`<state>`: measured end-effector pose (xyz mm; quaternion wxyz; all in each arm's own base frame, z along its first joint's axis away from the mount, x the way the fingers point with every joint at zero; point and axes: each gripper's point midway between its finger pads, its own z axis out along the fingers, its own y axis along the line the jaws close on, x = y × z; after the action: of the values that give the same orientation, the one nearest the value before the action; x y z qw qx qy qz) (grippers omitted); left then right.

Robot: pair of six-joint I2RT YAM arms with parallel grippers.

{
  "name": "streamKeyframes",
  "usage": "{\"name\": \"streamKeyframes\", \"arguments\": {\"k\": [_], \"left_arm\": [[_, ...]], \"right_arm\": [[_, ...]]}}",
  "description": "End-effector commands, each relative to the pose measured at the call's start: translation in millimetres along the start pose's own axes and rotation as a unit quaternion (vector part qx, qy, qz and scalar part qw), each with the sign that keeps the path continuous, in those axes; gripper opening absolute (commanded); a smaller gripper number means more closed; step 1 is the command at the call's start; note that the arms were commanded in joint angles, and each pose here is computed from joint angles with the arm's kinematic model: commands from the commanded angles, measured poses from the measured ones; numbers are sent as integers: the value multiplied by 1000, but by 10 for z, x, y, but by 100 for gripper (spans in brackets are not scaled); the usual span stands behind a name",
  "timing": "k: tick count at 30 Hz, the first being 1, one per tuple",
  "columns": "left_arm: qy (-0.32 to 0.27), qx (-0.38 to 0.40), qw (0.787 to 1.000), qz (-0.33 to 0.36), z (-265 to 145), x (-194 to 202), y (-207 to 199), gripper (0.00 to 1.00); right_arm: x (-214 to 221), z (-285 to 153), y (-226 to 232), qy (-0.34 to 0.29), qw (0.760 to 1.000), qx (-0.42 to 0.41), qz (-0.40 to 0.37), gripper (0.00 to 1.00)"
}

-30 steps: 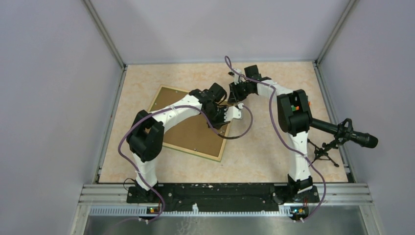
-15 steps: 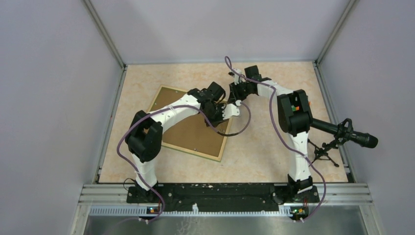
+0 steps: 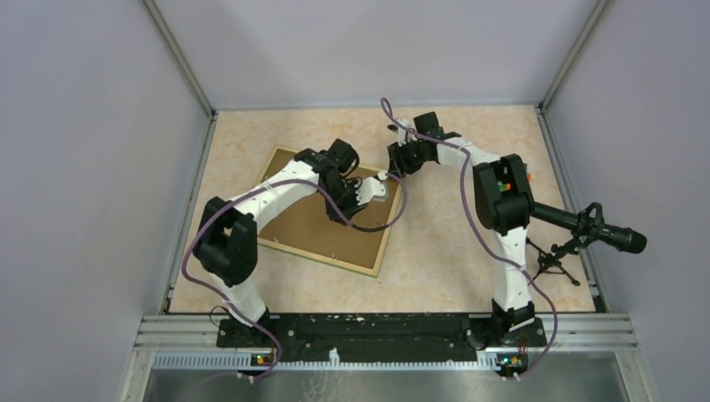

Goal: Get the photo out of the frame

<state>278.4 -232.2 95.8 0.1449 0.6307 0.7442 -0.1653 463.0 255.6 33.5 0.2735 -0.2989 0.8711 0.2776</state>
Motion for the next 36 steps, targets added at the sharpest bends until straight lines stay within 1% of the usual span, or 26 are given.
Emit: {"name": "streamKeyframes", "arguments": {"k": [1,4,9,12,14,16,17,18,20,22,25,29,33,36], "left_arm": [[-35,12,999,2,-217,-34,-174,0],[-46,15,999,-8,-258,-18,-166,0],[-39,6,999,2,-289,75,-183,0],[-35,-4,999,-1,-295,110,-172,0],[-33,-8,999,-7,-283,123,-159,0],[-33,-11,999,-12,-273,129,-145,0],[-34,-12,999,-14,-262,127,-134,0],[-37,-18,999,-16,-266,117,-103,0],[-44,-27,998,-20,-265,89,-41,0],[-52,-30,998,-21,-265,48,5,0],[-65,-24,997,-17,-276,-32,16,0],[-82,-18,996,-2,-293,-126,18,0],[-89,-24,996,-5,-273,-176,70,0],[-93,-25,995,-5,-251,-218,103,0]], "right_arm": [[287,-59,38,69,996,58,-16,45],[328,18,-48,90,989,103,-50,43],[254,92,-464,122,974,177,-72,39],[22,129,-761,104,969,210,-79,39],[-243,157,-903,76,971,215,-69,40],[-574,149,-960,47,972,217,-75,41],[-711,124,-975,35,971,223,-79,42],[-879,62,-968,17,970,228,-84,46],[-1043,-83,-885,-6,971,225,-83,58],[-1119,-239,-725,-27,975,207,-73,66],[-1078,-481,-435,-47,983,169,-55,73],[-819,-680,-81,-41,991,124,-20,79],[-454,-803,172,-22,996,91,12,82],[-191,-812,274,-4,997,76,34,82]]}}
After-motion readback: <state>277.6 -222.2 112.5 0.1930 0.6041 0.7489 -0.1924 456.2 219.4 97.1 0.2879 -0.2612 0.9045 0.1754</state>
